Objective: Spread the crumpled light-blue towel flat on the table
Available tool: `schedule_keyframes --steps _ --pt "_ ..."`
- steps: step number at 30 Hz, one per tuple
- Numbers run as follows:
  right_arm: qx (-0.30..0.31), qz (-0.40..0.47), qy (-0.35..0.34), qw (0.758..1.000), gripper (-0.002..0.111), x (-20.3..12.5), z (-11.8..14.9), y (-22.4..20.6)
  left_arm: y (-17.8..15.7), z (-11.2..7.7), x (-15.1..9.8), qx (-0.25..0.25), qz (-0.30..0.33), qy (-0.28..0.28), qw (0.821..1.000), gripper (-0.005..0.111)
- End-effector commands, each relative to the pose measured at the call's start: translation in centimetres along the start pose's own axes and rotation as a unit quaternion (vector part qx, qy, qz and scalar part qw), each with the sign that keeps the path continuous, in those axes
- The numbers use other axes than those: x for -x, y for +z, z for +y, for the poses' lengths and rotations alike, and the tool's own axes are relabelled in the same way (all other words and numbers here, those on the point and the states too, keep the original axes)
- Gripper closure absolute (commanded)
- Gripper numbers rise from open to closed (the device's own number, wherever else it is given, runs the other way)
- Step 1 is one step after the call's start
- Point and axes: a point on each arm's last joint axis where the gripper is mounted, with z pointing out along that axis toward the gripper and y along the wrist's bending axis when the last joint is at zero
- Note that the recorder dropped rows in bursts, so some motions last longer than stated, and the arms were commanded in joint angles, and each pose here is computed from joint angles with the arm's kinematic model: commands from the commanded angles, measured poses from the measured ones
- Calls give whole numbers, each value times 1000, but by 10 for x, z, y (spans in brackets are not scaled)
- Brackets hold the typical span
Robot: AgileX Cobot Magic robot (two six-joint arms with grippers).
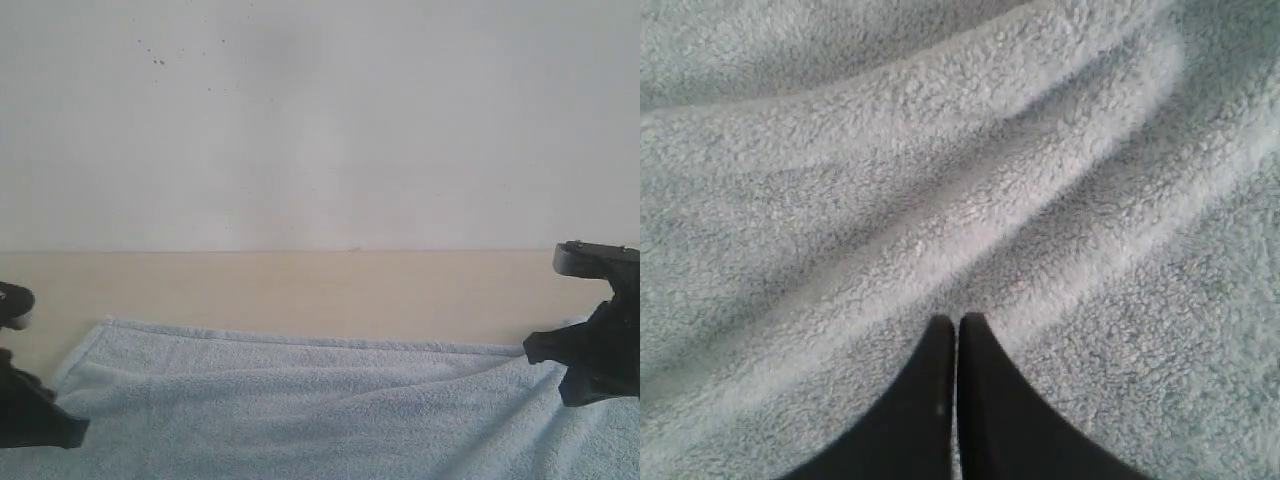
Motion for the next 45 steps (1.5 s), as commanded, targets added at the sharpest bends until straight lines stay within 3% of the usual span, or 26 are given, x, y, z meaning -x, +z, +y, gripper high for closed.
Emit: schedule_keyframes --steps 1,2,3,8,13,19,28,45 --pt "-31 5 -46 998 108 -3 -5 -2 -17 -42 3 -232 -53 179 955 103" --pt "-45 21 -62 997 108 -8 -8 -1 -17 -49 0 -274 -55 204 938 103" --pt "-61 37 -71 995 108 -12 -12 0 -15 -52 -2 -290 -54 206 933 103" --pt "-131 111 -57 983 108 -26 -26 0 20 -58 -20 -311 4 187 932 103" --pt "-135 113 -65 982 108 -26 -27 0 37 -62 -23 -331 25 218 918 103" --pt "-147 91 -87 981 108 -21 -30 5 43 -63 -14 -340 16 219 915 103" --pt "-143 129 -84 978 108 -27 -34 24 62 -65 -36 -352 57 266 896 103" --pt "-136 156 -76 975 108 -32 -35 29 65 -65 -29 -350 48 267 897 103"
